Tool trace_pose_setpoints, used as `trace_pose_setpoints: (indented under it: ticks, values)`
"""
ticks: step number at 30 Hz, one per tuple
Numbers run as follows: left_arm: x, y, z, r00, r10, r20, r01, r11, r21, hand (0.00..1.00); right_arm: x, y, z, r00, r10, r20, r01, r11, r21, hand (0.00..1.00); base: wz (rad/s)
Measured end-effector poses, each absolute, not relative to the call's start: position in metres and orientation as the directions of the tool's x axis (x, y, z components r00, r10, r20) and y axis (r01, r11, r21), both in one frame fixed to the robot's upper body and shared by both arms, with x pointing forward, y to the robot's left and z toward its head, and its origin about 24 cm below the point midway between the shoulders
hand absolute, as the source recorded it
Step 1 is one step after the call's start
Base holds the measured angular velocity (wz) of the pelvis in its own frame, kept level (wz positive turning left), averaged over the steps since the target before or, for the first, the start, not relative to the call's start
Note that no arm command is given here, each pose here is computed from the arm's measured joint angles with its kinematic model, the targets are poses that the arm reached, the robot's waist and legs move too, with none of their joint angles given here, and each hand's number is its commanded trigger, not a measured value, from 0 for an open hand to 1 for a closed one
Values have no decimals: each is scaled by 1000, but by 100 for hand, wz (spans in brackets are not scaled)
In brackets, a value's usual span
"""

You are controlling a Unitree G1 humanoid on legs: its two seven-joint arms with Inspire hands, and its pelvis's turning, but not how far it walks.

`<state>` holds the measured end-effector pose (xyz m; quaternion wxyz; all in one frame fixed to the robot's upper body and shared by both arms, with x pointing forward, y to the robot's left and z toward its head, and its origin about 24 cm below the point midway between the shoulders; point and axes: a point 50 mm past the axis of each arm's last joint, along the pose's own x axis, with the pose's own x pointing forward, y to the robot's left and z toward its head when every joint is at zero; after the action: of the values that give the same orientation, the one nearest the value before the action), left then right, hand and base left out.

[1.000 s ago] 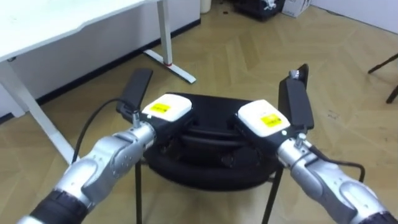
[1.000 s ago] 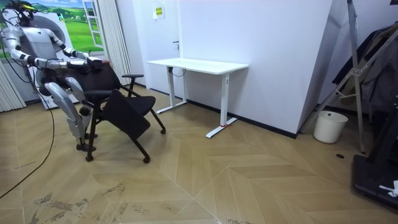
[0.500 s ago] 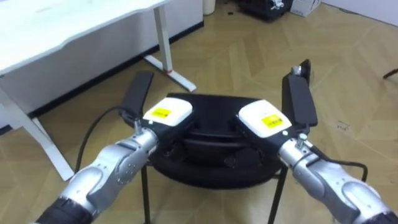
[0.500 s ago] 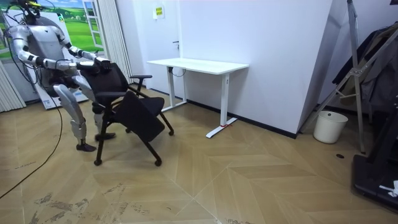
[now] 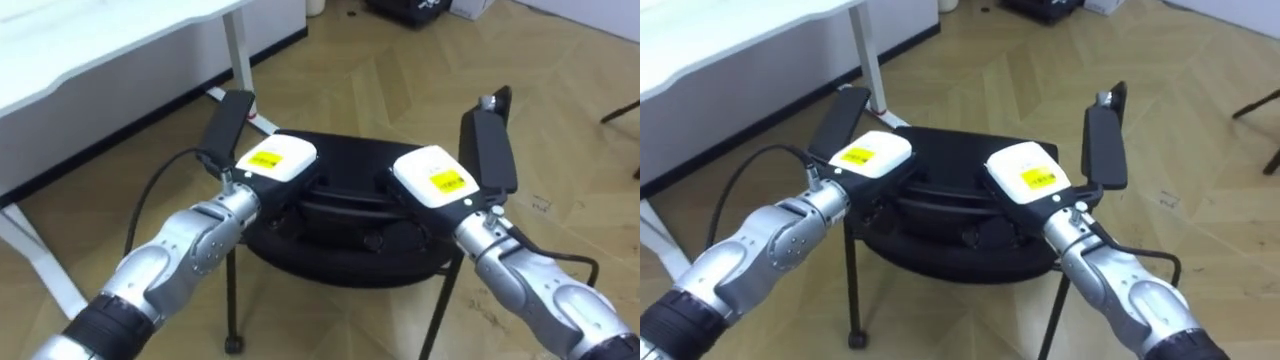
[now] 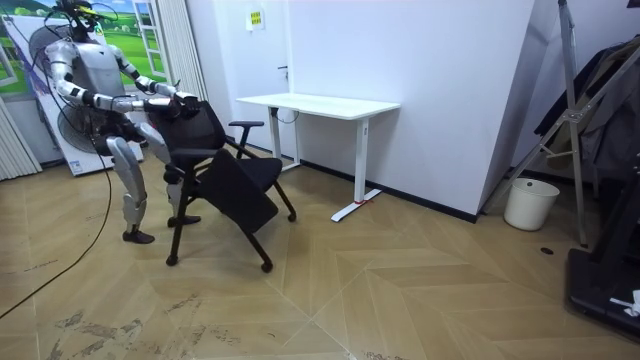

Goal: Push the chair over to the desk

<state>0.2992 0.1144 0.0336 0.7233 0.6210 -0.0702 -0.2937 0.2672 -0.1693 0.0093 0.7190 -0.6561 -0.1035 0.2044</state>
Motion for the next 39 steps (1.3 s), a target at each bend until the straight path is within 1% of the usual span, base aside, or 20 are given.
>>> trace_pose_setpoints:
  ticks: [10,13,16,18,23,25,26,27,31,33,39]
  values:
    - [302,113,36,828,-505,-244,319,66,946,100,269,-163,14,904,415,-105,-145,67,-987,100,14]
    - [298,115,37,849,-480,-221,293,79,953,100,269,-159,17,903,416,-104,-144,64,-988,100,8]
    - [297,119,33,862,-453,-227,293,80,953,100,272,-150,15,900,418,-125,-170,72,-983,100,27]
    - [294,123,26,867,-430,-251,308,69,949,100,270,-143,5,895,417,-155,-209,87,-974,100,37]
    - [286,130,18,875,-410,-259,312,67,948,100,267,-134,-5,883,435,-176,-238,93,-967,100,33]
    - [282,142,15,887,-385,-253,305,79,949,100,272,-124,-5,871,456,-180,-235,66,-970,100,-4]
    - [280,151,13,900,-357,-250,302,97,948,100,277,-113,-4,863,473,-179,-226,43,-973,100,42]
    - [280,154,10,907,-340,-249,303,113,946,100,281,-108,-2,858,482,-176,-215,26,-976,100,80]
    - [286,158,13,918,-320,-235,288,131,949,100,288,-101,5,851,497,-167,-200,13,-980,100,111]
    - [286,153,6,916,-313,-250,305,142,942,100,289,-106,1,853,484,-193,-220,-1,-975,100,94]
    - [292,150,12,928,-302,-218,275,162,948,100,300,-109,12,853,492,-175,-191,-18,-981,100,62]
